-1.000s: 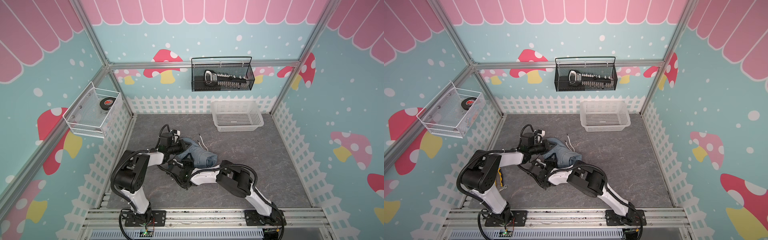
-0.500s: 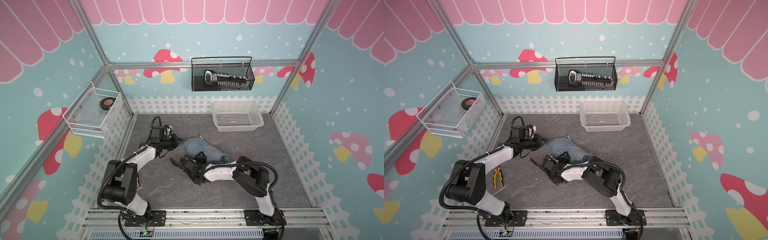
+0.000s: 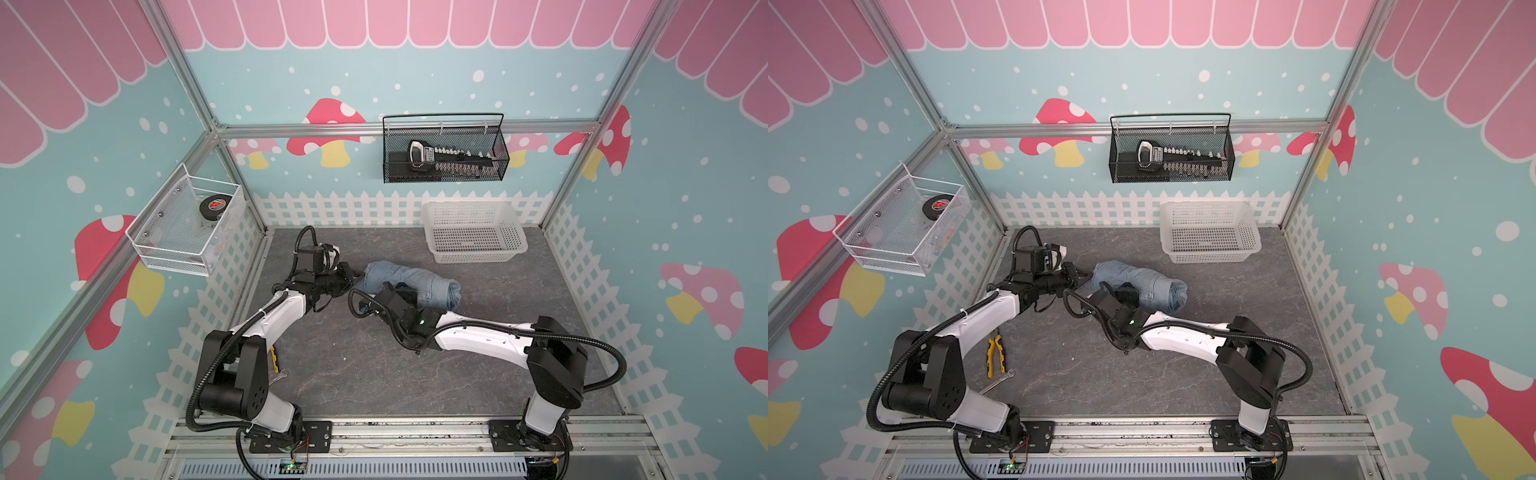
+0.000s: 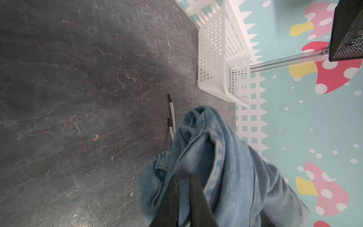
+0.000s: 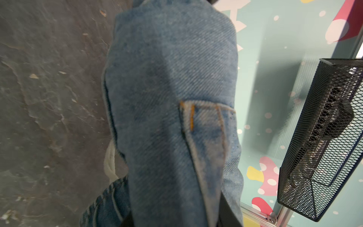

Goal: Roll up the long pants
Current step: Pick up the long pant at the center of the board, then place the long pant in the bin.

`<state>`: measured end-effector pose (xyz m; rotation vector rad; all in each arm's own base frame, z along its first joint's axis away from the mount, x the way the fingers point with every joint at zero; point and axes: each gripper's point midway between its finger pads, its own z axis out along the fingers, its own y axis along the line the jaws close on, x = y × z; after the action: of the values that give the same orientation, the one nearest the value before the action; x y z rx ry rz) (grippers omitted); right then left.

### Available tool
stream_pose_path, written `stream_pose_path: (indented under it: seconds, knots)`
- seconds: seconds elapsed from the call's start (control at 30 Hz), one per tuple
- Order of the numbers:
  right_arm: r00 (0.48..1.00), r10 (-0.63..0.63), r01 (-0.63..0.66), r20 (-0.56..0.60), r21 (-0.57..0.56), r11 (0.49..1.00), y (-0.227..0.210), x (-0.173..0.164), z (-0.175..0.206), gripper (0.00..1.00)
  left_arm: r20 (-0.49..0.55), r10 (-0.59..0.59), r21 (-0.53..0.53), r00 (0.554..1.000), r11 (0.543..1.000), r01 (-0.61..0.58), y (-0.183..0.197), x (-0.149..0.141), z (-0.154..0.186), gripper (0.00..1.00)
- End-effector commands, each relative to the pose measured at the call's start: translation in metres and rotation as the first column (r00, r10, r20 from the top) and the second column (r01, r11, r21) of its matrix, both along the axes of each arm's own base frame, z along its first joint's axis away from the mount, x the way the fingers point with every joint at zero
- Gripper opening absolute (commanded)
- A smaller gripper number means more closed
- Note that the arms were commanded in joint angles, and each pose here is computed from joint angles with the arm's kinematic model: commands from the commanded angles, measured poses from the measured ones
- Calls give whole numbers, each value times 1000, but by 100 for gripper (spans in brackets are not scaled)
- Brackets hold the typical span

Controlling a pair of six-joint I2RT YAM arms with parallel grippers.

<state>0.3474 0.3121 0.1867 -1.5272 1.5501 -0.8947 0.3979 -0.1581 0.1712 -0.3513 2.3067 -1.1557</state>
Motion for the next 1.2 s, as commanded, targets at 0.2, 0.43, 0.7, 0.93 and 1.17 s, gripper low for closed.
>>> stream_pose_path:
  seconds: [0.2, 0.43, 0.7, 0.93, 1.17]
  knots:
    - [966, -139, 83, 219, 247, 966, -82, 91, 157, 0, -25, 21, -6, 999, 1000, -21, 2, 0, 2, 15]
    - [953, -166, 94, 255, 272, 958, -127, 131, 213, 0, -47, 34, -3, 998, 999, -34, 2, 8, -5, 15]
    - [972, -179, 132, 155, 273, 953, -165, 183, 203, 0, -79, 45, -11, 996, 999, -46, 1, 17, -18, 15]
    - [979, -202, 183, 36, 297, 937, -185, 221, 148, 0, -108, 51, -7, 993, 999, -52, 1, 20, -29, 15]
    - [974, -211, 228, -89, 316, 921, -197, 234, 92, 0, -127, 56, -2, 990, 998, -57, 1, 23, -35, 15]
